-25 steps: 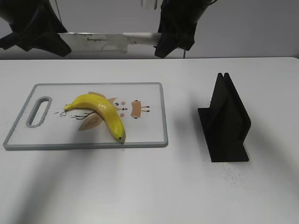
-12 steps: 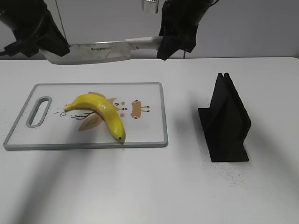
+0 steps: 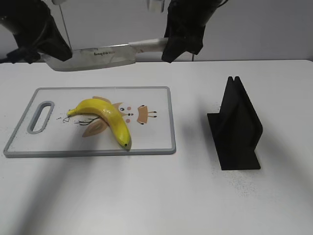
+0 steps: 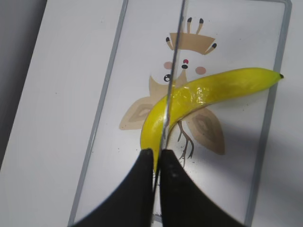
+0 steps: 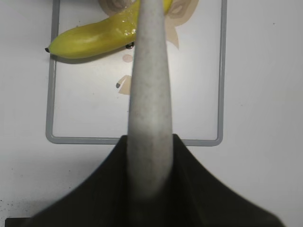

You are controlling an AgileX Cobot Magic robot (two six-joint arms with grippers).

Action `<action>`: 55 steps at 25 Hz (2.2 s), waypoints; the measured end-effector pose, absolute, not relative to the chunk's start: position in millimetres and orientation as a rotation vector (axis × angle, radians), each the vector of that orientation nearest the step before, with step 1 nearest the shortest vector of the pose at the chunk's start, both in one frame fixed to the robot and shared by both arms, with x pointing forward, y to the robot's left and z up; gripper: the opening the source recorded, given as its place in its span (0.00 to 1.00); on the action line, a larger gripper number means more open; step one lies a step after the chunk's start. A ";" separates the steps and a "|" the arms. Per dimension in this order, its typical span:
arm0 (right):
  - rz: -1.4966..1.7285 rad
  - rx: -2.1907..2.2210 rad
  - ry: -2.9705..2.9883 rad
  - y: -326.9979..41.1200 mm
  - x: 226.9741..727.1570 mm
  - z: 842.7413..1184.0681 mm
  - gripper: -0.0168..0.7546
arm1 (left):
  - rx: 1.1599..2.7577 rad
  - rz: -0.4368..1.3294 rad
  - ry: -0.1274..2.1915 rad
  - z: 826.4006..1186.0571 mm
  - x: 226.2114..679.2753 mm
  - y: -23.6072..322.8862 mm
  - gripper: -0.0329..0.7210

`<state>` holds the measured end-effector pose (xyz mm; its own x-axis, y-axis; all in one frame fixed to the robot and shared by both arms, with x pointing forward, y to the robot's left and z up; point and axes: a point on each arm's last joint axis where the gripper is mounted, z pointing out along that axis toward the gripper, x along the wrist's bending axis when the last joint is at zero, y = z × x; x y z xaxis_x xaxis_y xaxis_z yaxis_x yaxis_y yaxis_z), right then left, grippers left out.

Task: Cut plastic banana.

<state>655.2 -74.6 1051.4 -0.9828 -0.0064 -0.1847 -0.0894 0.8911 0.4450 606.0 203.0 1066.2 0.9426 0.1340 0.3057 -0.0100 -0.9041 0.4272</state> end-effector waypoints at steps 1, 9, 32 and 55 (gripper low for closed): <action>0.689 -0.073 2.885 -74.3 655.8 1049.3 0.23 | 2.666 0.454 0.096 1064.6 606.9 202.9 0.07; 0.620 -0.039 3.019 -67.5 672.7 980.2 0.23 | 2.722 0.288 0.229 1007.5 623.4 201.6 0.07; 0.559 -0.024 3.073 -62.0 689.0 937.1 0.24 | 2.751 0.251 0.330 948.1 623.6 198.8 0.08; 0.627 0.049 2.939 -65.2 679.7 1009.2 0.23 | 2.588 0.370 0.399 1020.7 622.0 195.4 0.92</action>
